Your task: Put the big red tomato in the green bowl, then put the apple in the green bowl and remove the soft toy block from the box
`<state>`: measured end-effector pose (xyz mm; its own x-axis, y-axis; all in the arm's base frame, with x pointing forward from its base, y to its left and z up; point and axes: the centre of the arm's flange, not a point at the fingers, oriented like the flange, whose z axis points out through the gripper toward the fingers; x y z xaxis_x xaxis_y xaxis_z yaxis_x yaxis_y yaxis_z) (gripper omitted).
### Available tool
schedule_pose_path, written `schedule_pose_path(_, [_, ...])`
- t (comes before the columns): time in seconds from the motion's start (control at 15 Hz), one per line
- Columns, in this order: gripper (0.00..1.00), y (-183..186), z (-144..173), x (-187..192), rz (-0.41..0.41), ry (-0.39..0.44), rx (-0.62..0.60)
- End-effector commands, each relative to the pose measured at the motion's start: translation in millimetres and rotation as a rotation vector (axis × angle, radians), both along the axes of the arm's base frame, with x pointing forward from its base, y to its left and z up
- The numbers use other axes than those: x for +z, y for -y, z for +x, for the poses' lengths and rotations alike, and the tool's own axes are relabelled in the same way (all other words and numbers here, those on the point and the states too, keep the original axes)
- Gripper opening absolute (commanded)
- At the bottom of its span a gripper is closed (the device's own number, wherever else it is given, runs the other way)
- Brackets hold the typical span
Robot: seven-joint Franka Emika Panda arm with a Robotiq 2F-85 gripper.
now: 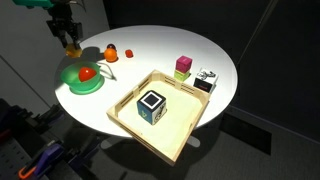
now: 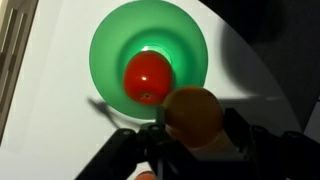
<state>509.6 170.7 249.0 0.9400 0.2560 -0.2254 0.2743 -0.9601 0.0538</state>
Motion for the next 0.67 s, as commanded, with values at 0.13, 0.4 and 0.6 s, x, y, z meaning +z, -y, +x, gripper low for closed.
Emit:
schedule_pose_path(0.13, [0.36, 38, -30, 6, 0.040, -0.001, -0.189])
schedule_pose_path(0.4, [0.36, 55, -42, -4, 0.023, -0.018, -0.254])
schedule_pose_path(0.6, [0.36, 60, -49, -15, 0.007, -0.023, -0.257])
